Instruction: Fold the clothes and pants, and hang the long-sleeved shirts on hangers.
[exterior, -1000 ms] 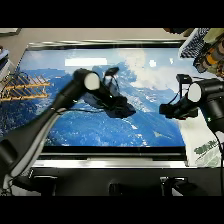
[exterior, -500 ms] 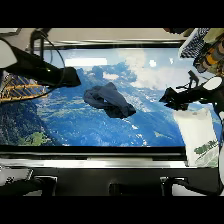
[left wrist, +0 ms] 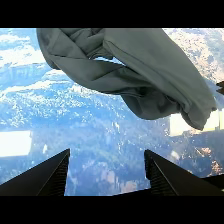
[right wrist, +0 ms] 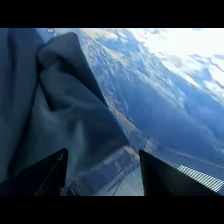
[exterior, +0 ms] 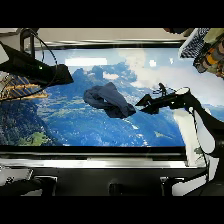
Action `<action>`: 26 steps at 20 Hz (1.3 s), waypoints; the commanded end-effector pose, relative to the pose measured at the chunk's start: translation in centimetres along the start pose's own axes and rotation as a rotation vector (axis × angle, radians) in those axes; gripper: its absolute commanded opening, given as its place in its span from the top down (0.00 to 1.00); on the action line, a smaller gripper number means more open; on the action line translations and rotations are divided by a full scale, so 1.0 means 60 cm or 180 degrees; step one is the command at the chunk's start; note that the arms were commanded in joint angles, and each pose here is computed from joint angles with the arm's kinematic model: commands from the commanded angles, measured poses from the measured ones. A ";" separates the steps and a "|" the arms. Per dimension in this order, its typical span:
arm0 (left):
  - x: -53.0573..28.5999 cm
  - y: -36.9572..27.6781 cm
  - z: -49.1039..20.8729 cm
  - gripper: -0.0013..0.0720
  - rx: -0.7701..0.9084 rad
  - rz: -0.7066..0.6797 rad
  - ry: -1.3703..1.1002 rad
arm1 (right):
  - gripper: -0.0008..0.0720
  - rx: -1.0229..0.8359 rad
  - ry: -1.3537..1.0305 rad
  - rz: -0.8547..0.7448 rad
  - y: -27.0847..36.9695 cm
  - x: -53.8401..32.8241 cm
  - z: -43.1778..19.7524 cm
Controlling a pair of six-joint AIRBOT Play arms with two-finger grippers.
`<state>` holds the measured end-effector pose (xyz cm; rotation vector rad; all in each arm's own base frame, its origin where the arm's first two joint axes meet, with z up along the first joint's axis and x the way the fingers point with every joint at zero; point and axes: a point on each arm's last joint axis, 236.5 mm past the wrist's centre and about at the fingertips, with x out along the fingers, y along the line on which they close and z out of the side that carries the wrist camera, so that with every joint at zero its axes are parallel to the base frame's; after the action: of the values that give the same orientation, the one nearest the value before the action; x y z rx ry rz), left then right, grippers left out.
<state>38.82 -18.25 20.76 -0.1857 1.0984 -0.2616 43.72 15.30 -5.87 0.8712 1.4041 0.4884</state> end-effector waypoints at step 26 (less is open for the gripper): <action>0.483 0.122 -0.048 0.02 -0.1709 -0.0958 0.0265 | 0.94 0.0022 0.0177 -0.0371 0.015 0.016 -0.045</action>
<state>48.63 -18.46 -4.87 -0.7575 1.2168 -0.2488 41.69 17.23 -5.63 0.7797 1.4848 0.4253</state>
